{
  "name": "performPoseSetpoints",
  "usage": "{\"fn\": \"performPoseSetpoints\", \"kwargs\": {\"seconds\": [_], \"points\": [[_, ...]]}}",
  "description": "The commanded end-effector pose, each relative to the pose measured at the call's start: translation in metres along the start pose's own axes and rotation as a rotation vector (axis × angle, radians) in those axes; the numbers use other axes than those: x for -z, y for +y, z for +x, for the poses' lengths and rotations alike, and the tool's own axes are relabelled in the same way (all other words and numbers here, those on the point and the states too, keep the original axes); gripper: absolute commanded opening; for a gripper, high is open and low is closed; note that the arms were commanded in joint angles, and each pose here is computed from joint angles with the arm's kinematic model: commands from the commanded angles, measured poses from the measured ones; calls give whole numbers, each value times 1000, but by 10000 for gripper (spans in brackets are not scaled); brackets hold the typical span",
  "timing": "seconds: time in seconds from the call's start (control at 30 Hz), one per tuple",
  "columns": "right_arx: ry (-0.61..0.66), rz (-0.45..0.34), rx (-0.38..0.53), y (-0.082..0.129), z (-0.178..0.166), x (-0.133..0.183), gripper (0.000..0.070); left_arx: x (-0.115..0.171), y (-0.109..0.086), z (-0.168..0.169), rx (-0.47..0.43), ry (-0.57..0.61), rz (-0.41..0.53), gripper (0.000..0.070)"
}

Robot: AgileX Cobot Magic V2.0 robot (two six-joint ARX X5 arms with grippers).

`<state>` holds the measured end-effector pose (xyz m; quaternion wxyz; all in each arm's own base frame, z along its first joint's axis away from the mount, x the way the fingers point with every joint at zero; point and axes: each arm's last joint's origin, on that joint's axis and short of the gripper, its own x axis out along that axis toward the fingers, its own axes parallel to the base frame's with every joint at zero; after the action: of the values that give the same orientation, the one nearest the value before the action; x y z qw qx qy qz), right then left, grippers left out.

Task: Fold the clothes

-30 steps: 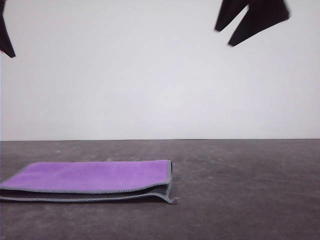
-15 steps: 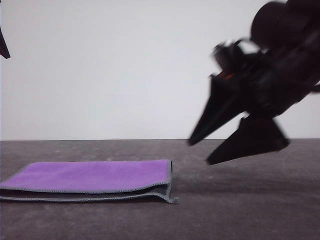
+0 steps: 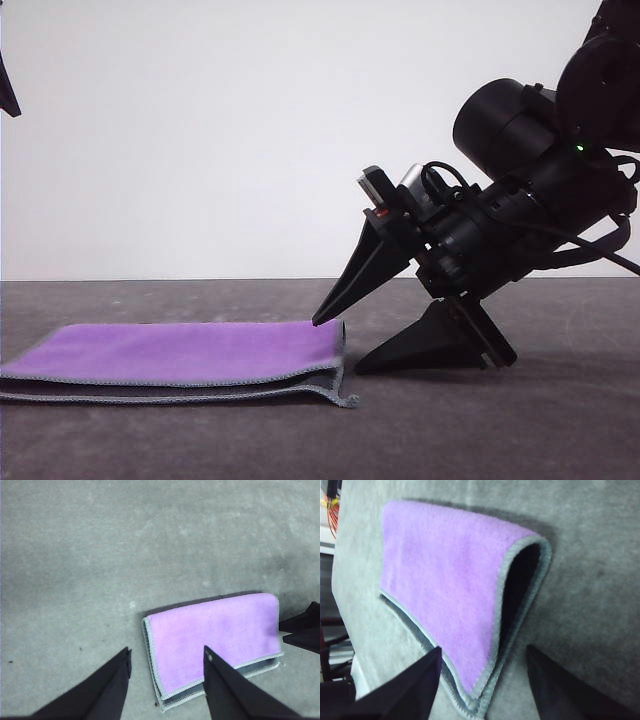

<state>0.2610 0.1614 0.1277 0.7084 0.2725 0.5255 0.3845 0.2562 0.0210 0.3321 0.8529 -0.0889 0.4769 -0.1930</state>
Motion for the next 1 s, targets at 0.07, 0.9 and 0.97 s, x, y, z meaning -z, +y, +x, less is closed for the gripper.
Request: {"fn": "performPoseSetpoints", "kwargs": {"seconds": [0.07,0.9,0.97], "points": [[7,23,-7,3,9,-2,350,-5,1,0,3,-10,0,280],[-17,-99,-141,40,33,-13,0,-5,0,0,28,-14,-8,280],[-13,-122,-164,51,39,-18,0,-5,0,0,28,-14,-10,280]]}}
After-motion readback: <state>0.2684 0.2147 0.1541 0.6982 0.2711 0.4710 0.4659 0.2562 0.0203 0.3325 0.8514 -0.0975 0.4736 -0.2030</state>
